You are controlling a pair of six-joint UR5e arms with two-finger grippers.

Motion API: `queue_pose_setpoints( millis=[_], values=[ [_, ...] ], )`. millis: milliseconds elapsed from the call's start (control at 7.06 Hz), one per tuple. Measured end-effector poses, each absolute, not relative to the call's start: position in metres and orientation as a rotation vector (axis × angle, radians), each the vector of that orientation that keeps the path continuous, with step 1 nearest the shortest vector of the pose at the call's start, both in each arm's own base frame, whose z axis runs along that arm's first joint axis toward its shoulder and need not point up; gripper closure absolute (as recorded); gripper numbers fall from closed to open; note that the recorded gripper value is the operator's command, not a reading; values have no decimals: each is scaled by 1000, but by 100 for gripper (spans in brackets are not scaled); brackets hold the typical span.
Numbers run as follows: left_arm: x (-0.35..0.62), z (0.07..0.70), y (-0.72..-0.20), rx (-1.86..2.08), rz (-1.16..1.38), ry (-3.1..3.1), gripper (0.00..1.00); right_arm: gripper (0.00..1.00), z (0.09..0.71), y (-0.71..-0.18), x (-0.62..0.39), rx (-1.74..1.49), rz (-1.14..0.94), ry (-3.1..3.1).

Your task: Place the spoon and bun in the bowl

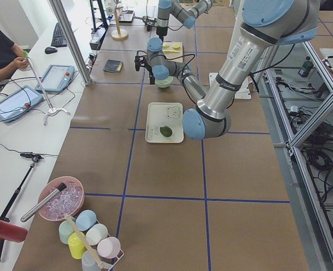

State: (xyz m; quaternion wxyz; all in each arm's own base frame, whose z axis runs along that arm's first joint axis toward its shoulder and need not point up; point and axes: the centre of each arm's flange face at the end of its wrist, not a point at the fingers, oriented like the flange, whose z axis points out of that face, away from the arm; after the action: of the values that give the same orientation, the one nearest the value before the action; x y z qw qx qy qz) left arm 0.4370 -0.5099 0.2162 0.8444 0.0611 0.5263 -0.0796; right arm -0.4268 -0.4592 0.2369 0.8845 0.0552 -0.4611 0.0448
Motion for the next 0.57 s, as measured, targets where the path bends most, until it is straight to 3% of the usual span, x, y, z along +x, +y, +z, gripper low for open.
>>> queue_pose_setpoints(
  millis=[566],
  values=[
    [291, 275, -534, 269, -103, 916, 0, 100, 180, -445, -505, 152, 68, -979]
  ],
)
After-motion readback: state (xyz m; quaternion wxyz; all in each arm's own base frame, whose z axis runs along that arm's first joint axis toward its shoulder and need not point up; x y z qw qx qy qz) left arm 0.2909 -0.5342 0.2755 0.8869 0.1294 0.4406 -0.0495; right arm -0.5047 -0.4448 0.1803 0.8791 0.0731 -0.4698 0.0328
